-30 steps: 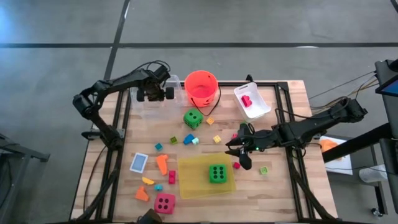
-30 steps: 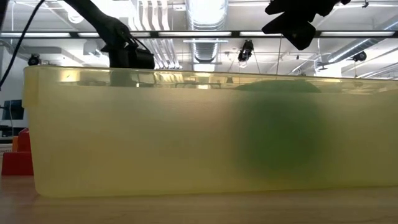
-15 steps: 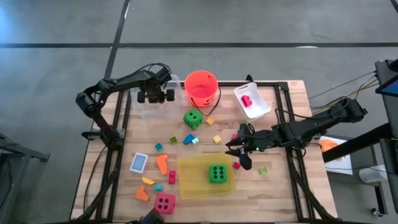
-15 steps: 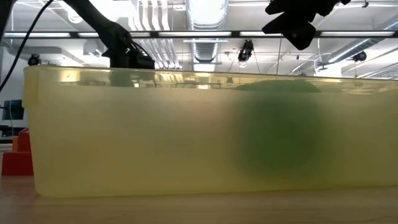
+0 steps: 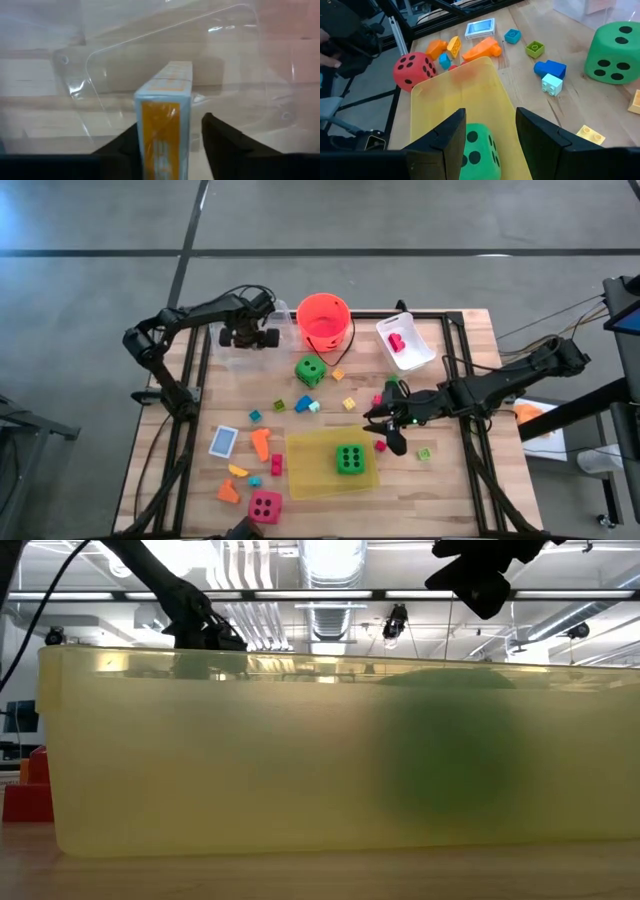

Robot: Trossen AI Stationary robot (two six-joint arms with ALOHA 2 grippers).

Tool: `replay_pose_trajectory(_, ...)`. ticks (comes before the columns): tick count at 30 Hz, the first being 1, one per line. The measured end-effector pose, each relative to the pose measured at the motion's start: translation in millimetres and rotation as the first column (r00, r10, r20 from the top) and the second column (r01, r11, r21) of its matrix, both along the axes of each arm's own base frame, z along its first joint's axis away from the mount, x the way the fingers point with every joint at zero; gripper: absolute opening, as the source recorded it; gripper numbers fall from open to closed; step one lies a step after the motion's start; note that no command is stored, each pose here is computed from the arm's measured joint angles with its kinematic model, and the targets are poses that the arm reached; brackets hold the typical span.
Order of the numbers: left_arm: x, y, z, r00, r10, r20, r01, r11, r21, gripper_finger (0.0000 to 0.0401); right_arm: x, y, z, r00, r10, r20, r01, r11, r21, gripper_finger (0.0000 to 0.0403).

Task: Pick & Place Toys
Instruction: Put the orange playing card box into the transparent bin

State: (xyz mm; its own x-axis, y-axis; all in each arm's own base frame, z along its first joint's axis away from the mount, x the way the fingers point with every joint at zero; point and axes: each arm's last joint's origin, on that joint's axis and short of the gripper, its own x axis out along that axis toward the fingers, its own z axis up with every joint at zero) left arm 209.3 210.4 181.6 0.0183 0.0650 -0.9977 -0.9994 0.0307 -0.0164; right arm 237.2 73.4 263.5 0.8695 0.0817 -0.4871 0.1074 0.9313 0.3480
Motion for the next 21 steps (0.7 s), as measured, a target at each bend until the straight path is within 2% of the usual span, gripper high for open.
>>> replay_pose_trajectory(6, 0.4, 0.6, -0.1, 1.0, -0.02, 0.002, 0.02, 1.0, 0.004, 0.0234, 0.0, 0.0, 0.0, 1.0, 0.0, 0.0, 0.0, 1.0, 0.0, 0.0166)
replay_pose_trajectory(11, 0.6, 0.4, 0.7, 0.999, -0.045, 0.003, 0.045, 0.999, 0.007, 0.0271, 0.0, 0.0, 0.0, 1.0, 0.0, 0.0, 0.0, 1.0, 0.0, 0.0166)
replay_pose_trajectory(21, 0.4, 0.2, 1.3, 0.999, -0.049, 0.002, 0.049, 0.999, 0.006, 0.0286, 0.0, 0.0, 0.0, 1.0, 0.0, 0.0, 0.0, 1.0, -0.001, 0.0166)
